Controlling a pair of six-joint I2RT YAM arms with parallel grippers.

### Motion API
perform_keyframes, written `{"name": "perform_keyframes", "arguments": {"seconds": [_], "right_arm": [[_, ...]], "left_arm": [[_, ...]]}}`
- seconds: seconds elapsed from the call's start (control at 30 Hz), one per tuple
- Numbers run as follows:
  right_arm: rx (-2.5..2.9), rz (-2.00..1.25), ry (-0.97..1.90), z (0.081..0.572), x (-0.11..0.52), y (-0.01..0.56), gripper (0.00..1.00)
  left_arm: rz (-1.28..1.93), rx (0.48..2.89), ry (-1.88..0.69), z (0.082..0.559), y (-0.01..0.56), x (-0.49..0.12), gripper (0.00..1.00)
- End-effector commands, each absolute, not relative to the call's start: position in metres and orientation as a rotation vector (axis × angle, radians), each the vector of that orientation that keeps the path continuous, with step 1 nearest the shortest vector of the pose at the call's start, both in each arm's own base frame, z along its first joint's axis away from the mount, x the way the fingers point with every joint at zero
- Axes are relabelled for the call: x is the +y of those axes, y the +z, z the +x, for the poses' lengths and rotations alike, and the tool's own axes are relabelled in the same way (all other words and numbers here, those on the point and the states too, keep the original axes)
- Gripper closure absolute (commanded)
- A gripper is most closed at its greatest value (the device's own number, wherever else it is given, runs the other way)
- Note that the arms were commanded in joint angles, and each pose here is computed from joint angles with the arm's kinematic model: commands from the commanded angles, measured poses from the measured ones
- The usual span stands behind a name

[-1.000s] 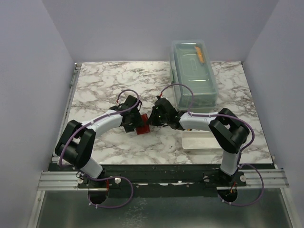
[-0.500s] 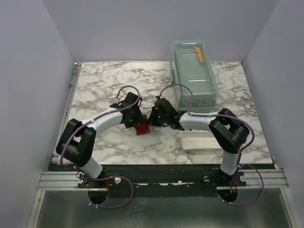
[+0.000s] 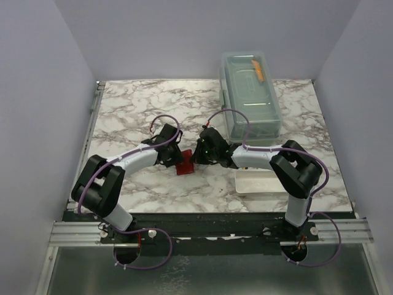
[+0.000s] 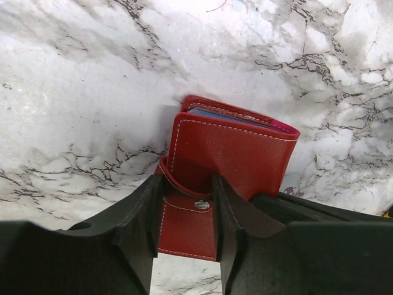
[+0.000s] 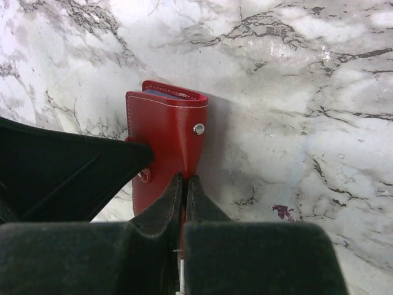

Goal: Put the credit cards into the card holder
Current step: Open the card holder at the center of the board.

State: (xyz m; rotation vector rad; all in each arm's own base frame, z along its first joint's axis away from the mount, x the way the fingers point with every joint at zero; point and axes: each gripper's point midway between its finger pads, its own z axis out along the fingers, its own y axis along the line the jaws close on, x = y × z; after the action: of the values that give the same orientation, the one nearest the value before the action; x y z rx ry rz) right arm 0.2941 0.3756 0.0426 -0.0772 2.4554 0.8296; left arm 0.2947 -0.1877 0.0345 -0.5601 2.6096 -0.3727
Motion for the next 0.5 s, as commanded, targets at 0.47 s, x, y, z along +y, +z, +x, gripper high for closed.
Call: {"name": "perform_keyframes", "arguments": {"seconds": [0.47], "right_arm": [[2.500,-0.307,0.589,0.295,0.353,0.035,0.88]], "left_arm": [[-0.427,2.402,-0.759,0.263,0.093,-0.198,0.99]]}}
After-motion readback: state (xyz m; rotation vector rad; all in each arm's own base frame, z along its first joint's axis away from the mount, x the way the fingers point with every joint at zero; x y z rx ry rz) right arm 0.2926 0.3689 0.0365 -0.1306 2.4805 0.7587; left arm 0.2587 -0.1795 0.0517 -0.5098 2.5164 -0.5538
